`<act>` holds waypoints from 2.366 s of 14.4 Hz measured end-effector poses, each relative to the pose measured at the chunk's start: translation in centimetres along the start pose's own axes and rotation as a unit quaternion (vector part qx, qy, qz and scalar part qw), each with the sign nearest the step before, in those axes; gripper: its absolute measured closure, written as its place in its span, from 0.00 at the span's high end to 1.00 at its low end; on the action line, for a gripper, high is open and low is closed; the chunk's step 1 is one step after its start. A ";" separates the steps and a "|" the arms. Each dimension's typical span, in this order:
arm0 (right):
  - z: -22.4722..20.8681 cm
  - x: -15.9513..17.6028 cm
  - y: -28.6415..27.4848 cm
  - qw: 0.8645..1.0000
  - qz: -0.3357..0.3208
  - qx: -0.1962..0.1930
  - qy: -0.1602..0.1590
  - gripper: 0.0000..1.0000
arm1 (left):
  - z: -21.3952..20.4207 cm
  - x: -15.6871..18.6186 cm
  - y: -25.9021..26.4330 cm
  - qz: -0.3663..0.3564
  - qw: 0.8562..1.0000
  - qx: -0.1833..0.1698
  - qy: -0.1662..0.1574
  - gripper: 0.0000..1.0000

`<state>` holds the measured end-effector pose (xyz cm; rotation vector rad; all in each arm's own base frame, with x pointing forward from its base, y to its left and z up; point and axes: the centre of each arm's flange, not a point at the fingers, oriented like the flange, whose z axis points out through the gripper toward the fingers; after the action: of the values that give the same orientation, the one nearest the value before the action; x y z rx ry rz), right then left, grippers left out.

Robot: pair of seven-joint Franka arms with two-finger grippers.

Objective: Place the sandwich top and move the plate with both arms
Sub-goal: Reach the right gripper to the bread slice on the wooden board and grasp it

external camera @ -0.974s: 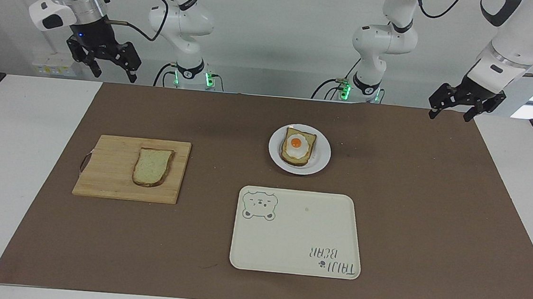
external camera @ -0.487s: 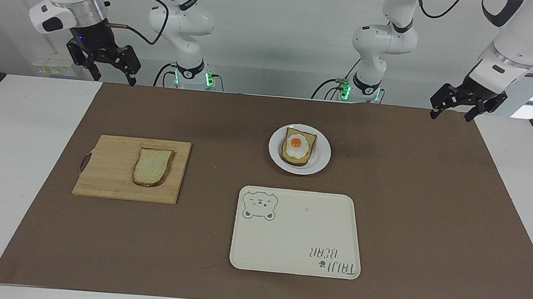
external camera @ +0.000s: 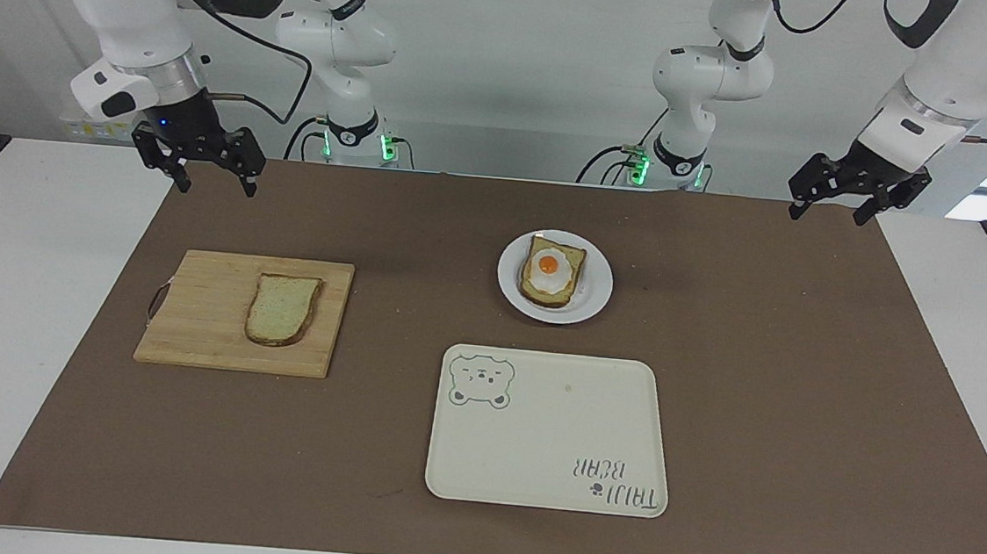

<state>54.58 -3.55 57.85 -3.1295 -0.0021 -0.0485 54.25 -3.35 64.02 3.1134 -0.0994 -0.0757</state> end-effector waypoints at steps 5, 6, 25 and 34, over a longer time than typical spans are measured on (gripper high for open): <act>6.0 2.2 0.6 1.000 -0.022 0.009 -0.007 1.00 | 0.0 0.0 0.4 0.002 1.000 -0.015 0.000 1.00; 7.5 2.6 1.1 1.000 -0.025 0.017 -0.008 1.00 | 0.0 0.0 0.4 0.002 1.000 -0.017 0.000 1.00; 26.5 2.0 5.1 0.995 -0.039 0.082 -0.031 1.00 | 0.2 0.0 0.6 0.003 1.000 -0.023 -0.003 1.00; 26.4 1.7 5.3 0.996 -0.030 0.083 -0.031 0.26 | 0.2 0.0 0.7 0.003 1.000 -0.024 -0.003 1.00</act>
<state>57.10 -8.51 31.41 -2.9620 -0.0964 0.0452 54.20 -4.01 63.81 3.0644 -0.1057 -0.0848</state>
